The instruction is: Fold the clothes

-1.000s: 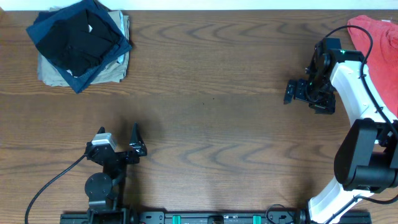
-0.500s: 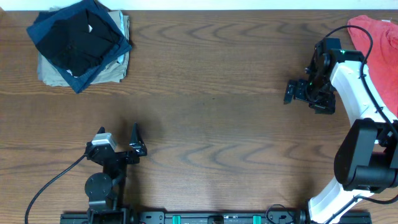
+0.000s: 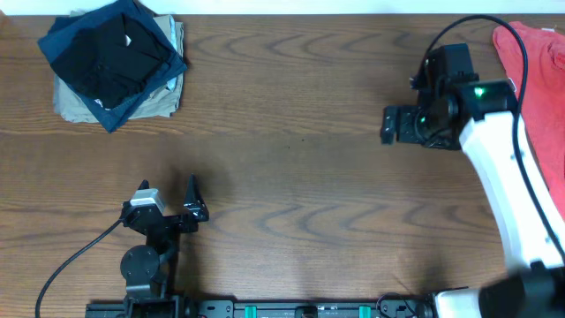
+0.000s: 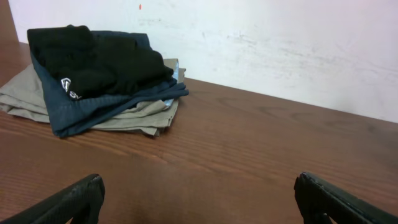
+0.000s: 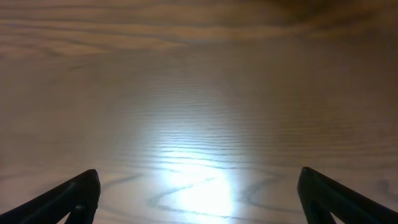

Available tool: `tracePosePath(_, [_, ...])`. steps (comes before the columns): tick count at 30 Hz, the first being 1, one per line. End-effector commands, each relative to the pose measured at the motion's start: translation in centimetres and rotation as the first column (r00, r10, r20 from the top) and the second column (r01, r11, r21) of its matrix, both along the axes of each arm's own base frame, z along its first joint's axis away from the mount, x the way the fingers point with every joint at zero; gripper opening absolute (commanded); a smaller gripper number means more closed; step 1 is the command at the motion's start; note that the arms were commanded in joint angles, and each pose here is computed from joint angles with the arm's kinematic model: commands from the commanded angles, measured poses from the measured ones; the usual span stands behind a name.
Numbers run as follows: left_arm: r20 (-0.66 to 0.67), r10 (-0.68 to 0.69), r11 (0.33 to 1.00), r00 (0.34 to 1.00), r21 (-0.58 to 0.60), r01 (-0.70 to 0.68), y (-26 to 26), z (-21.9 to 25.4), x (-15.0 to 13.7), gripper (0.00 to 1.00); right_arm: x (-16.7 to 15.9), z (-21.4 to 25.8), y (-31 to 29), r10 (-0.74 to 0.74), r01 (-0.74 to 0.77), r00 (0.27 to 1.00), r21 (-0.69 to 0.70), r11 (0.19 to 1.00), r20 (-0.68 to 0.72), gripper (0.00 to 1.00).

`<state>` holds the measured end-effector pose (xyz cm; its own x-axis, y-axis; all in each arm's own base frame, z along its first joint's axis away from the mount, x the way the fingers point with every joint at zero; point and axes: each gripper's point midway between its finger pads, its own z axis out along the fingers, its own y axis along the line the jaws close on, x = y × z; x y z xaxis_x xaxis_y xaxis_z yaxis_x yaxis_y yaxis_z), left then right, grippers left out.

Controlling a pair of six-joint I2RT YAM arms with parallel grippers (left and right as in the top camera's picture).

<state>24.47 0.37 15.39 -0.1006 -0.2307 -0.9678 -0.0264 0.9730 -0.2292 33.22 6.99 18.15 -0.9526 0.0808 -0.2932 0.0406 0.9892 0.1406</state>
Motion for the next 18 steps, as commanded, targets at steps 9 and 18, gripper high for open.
tracePosePath(9, [-0.043, 0.010, 1.000, 0.999, -0.010, -0.010, 0.2, -1.5, -0.1, 0.98, -2.2, 5.7, 1.6, 0.080, -0.063, 0.968, -0.078, 0.995, 0.237, 0.99])
tracePosePath(18, [-0.043, 0.010, 1.000, 0.999, -0.010, -0.010, 0.2, -1.5, -0.1, 0.98, -3.3, 1.2, 2.6, 0.082, -0.110, 0.881, 0.034, 0.993, 0.466, 0.99])
